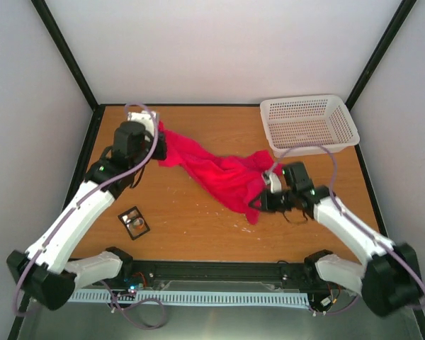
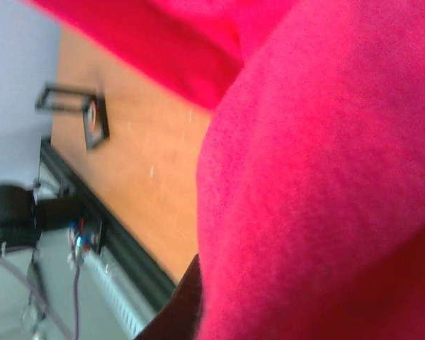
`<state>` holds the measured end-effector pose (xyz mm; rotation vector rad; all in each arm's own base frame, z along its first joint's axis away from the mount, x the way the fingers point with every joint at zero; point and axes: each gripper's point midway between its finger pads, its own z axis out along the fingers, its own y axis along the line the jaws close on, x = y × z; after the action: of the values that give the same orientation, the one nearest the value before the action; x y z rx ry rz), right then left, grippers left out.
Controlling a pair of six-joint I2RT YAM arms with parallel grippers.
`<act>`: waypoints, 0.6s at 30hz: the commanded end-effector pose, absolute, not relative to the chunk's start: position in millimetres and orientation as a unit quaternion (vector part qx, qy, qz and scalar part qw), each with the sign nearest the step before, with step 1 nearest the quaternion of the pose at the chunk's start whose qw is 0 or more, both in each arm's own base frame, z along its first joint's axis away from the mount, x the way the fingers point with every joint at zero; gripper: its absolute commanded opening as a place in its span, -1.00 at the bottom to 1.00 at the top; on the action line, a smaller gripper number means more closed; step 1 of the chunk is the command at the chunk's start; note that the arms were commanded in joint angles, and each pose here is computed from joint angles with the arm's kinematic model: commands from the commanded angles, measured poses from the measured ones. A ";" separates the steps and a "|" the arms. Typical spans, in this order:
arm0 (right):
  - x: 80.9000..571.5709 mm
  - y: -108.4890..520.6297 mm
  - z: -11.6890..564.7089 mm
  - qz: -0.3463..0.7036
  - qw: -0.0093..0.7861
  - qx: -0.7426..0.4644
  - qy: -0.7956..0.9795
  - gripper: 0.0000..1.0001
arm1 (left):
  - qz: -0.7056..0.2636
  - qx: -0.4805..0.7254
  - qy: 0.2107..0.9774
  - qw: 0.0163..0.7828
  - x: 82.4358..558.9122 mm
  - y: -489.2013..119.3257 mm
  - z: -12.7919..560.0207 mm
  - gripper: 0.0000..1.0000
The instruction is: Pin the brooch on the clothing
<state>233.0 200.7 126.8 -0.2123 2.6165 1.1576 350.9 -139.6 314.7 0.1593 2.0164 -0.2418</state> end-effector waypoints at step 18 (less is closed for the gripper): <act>226.9 120.2 203.2 0.081 0.287 -0.015 0.954 -0.95 | -0.170 -0.031 0.778 0.604 306.8 -106.8 401.4 -0.98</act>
<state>167.3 182.6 154.4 -0.1478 2.7620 0.7707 318.8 -117.8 305.0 -0.0512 2.0445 -0.3319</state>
